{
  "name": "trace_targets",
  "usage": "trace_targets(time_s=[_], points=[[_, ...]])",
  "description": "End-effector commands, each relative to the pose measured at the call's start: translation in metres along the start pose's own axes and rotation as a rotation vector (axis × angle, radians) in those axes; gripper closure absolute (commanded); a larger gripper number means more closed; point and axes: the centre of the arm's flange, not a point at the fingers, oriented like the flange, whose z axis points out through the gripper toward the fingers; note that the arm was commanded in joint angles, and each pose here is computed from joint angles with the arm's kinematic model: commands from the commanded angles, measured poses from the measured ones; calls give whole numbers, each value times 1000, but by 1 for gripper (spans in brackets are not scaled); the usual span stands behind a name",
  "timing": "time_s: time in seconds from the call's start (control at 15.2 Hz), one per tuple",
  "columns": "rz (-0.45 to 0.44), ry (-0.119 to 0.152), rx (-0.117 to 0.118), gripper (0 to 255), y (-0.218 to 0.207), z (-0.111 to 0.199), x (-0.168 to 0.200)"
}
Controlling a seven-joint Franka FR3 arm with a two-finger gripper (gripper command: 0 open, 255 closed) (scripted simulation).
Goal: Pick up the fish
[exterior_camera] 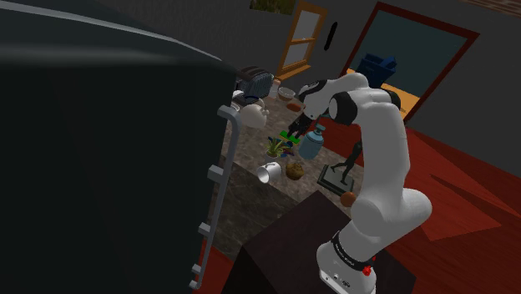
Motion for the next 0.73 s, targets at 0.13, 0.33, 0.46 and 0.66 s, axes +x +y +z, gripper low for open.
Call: trace_targets(time_s=[0.13,0.33,0.46,0.66], points=[[1,1,3,0,10,22,3],[1,1,3,0,16,40,1],[1,1,3,0,16,40,1],[0,2,2,255,9,40,0]])
